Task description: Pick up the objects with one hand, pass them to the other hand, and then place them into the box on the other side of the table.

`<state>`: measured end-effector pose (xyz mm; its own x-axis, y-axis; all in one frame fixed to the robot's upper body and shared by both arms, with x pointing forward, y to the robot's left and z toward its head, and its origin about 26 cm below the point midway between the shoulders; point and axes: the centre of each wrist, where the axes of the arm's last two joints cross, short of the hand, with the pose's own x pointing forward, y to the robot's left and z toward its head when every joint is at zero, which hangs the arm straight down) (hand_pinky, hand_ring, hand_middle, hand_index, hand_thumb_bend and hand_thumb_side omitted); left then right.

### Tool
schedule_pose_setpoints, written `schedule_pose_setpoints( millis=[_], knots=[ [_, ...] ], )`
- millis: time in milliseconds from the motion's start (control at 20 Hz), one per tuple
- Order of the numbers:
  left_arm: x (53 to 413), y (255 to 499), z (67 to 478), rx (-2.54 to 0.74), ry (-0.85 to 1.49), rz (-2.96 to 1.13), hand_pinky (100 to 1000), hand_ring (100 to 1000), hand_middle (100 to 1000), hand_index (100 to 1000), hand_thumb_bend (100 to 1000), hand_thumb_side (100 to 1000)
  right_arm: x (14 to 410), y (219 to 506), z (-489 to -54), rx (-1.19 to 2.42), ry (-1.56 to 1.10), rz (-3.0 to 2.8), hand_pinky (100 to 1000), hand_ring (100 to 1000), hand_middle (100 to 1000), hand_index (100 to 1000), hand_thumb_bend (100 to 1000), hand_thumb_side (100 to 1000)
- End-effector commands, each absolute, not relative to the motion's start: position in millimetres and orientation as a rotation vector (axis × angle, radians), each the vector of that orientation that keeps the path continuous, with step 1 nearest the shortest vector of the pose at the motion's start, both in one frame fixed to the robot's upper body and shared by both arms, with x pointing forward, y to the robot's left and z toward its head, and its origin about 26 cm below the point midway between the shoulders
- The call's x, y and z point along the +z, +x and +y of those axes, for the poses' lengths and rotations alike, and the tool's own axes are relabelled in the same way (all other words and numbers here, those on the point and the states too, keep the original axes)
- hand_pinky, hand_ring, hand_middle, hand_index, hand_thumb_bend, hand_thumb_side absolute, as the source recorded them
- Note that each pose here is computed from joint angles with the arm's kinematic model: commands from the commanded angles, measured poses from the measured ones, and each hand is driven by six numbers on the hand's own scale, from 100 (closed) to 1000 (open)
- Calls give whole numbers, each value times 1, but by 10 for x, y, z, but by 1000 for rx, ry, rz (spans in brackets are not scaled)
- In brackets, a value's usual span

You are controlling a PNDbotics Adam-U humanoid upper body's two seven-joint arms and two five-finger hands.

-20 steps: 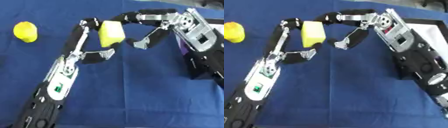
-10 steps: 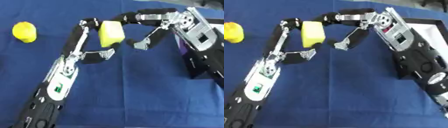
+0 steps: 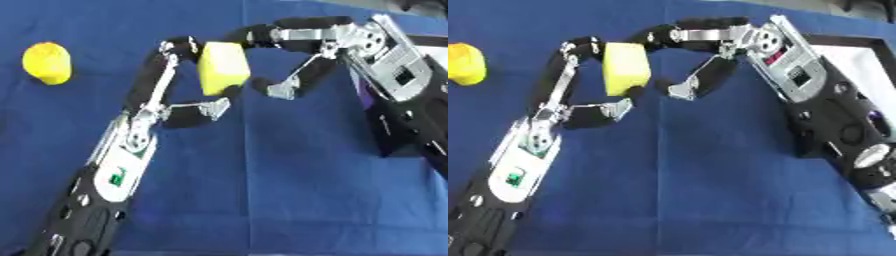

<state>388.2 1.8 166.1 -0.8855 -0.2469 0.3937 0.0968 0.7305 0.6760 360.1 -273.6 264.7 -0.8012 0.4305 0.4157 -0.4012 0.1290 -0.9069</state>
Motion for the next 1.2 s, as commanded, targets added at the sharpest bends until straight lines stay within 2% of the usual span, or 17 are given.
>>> schedule_pose_setpoints(
  millis=[50, 850, 1200],
  knots=[
    [1749, 3823, -72, -998, 75, -2502, 757, 532, 513, 448, 100, 339, 2773, 3563, -2763, 1744, -52, -1818, 1000, 1000, 1000, 1000, 100, 221],
    [1726, 3818, -109, -963, 82, -2503, 744, 522, 511, 453, 100, 382, 2774, 3544, -2730, 1746, -19, -1783, 1000, 1000, 1000, 1000, 100, 318],
    [1696, 3829, -119, -968, 96, -2484, 736, 513, 507, 459, 100, 404, 2765, 3542, -2726, 1772, 5, -1752, 1000, 1000, 1000, 1000, 100, 398]
  ],
)
